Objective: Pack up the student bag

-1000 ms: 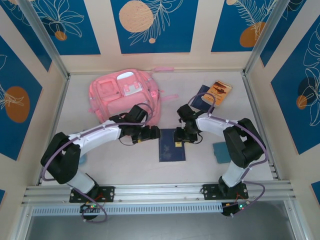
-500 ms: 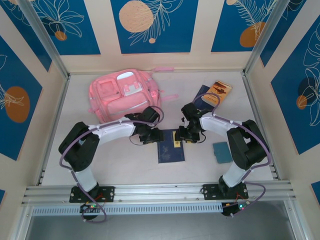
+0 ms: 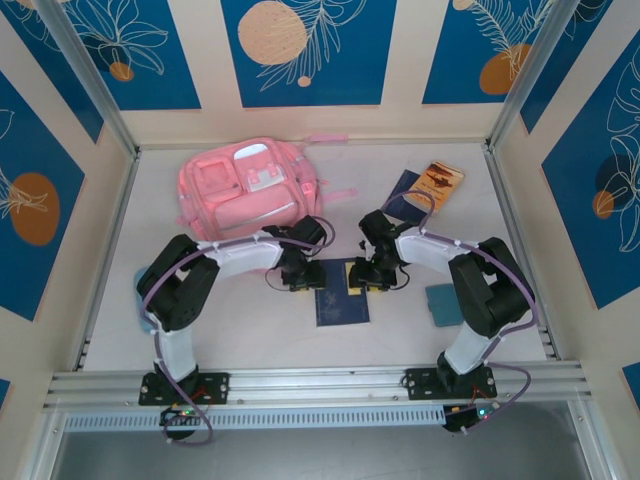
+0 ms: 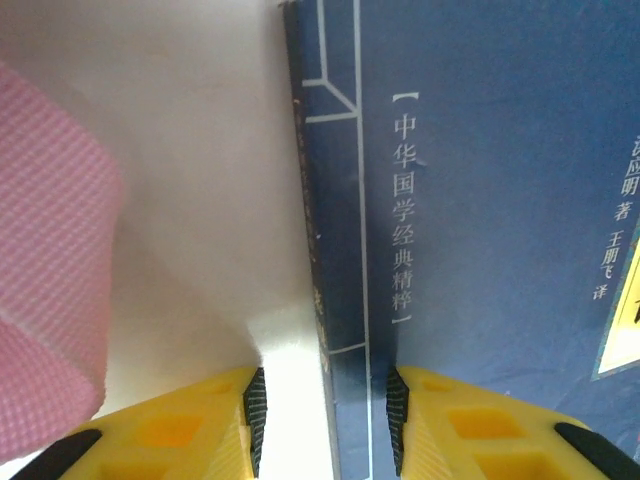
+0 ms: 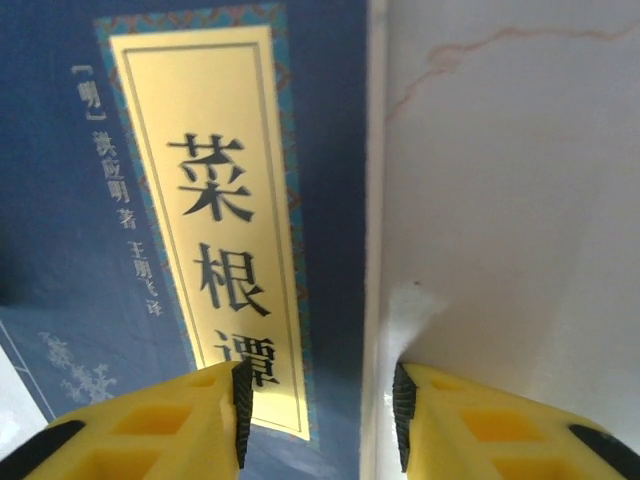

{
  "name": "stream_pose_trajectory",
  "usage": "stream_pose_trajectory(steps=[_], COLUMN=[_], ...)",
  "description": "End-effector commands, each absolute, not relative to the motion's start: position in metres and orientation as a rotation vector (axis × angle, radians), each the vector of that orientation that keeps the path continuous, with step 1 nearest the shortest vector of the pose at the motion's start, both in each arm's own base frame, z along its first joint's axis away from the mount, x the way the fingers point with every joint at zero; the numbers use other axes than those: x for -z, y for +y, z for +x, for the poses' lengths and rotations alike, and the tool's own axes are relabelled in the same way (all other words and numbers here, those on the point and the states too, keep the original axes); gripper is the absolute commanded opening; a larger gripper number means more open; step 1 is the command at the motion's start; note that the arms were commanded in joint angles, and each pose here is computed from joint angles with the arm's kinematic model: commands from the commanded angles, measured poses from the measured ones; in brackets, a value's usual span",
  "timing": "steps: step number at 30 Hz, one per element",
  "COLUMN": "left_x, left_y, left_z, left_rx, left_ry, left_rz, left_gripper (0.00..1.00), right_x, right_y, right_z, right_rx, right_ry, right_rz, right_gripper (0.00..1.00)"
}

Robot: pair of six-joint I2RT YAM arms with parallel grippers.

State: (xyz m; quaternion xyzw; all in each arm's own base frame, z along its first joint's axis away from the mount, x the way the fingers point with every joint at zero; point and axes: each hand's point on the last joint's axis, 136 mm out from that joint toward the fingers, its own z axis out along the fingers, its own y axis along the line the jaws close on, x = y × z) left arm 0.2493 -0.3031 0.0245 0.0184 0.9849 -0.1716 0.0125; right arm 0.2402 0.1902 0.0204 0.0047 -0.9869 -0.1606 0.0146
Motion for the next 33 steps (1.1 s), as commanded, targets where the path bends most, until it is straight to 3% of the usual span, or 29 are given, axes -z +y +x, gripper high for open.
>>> stream_pose_trajectory(steps=[1,14,25,28,33], left_x=[-0.015,0.005,-0.02,-0.04,-0.082], left_y=[-0.299,-0.294,-0.297,-0.299,-0.292], left_z=[0.24,0.23,0.24,0.246,0.258], left_rx=[0.454,0.352,0.375,0.416,0.461], left_ry=[3.127,3.207,3.112,3.045,2.931], left_rz=[0.1,0.096,0.136,0.159,0.154], left_gripper=[0.38,0.32,0.31,0.35,0.52], right_x=[-0.021,-0.077,-0.066,-0.075,-0.098], right_y=[0.201,0.218,0.205,0.201,0.204], right_z=[0.229,0.234,0.239,0.243,0.248], right_rx=[0.554,0.712,0.629,0.649,0.823], right_ry=[-3.006,-3.039,-3.088,-3.126,-3.16], right_rz=[0.031,0.062,-0.034,0.009,0.099], right_gripper=[0.41,0.32,0.11,0.05,0.0])
